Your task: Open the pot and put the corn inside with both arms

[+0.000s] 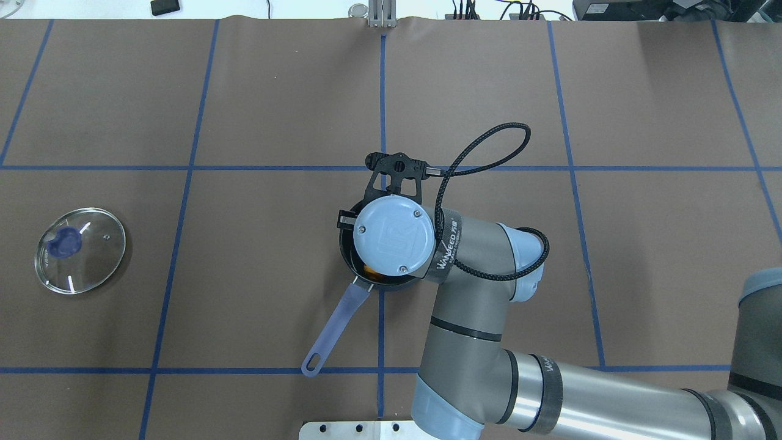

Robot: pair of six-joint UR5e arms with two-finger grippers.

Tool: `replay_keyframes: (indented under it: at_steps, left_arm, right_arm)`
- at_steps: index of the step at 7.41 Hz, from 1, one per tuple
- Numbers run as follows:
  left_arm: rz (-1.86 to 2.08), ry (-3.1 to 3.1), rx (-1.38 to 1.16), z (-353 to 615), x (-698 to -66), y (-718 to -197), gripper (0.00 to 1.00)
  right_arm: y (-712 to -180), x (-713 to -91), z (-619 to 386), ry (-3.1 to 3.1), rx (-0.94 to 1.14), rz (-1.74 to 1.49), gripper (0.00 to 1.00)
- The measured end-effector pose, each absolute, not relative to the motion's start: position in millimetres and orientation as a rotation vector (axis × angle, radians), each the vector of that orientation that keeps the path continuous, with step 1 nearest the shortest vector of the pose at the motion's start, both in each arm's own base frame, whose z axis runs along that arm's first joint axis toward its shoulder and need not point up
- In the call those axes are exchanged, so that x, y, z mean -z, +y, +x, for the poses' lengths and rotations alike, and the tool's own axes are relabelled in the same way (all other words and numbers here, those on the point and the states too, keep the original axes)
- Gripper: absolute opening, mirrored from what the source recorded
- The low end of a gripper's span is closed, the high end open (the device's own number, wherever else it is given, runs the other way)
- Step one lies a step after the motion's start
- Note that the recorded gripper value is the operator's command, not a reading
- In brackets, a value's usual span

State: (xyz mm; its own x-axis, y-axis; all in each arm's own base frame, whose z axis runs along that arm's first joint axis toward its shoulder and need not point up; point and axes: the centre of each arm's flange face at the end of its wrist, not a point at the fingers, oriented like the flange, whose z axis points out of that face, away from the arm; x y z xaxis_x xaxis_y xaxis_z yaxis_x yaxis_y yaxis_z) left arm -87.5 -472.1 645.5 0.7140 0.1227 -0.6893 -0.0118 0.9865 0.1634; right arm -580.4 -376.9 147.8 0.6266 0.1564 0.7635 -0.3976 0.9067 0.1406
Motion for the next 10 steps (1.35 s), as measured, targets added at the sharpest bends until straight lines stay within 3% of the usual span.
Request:
replay_keyframes:
  at_steps: [2, 5, 8, 10]
  left_arm:
    - [0.150, 0.773, -0.074, -87.5, -646.0, -472.1, 0.99]
    - [0.145, 0.772, -0.073, -87.6, -648.1, -471.8, 0.99]
    - [0.126, 0.773, -0.070, -87.2, -658.8, -468.8, 0.99]
    - [0.128, 0.773, -0.073, -86.9, -659.1, -465.5, 0.99]
  right_arm:
    - [-397.8, -145.6, -564.6, -0.836, -0.326, 0.323, 1.00]
    - [-517.6, -170.0, -450.3, -0.805, -0.244, 0.302, 1.00]
    - [-627.9, -288.0, -246.3, -0.731, -0.011, 0.276, 1.00]
    - [-646.1, -391.5, -109.9, -0.726, 0.112, 0.245, 1.00]
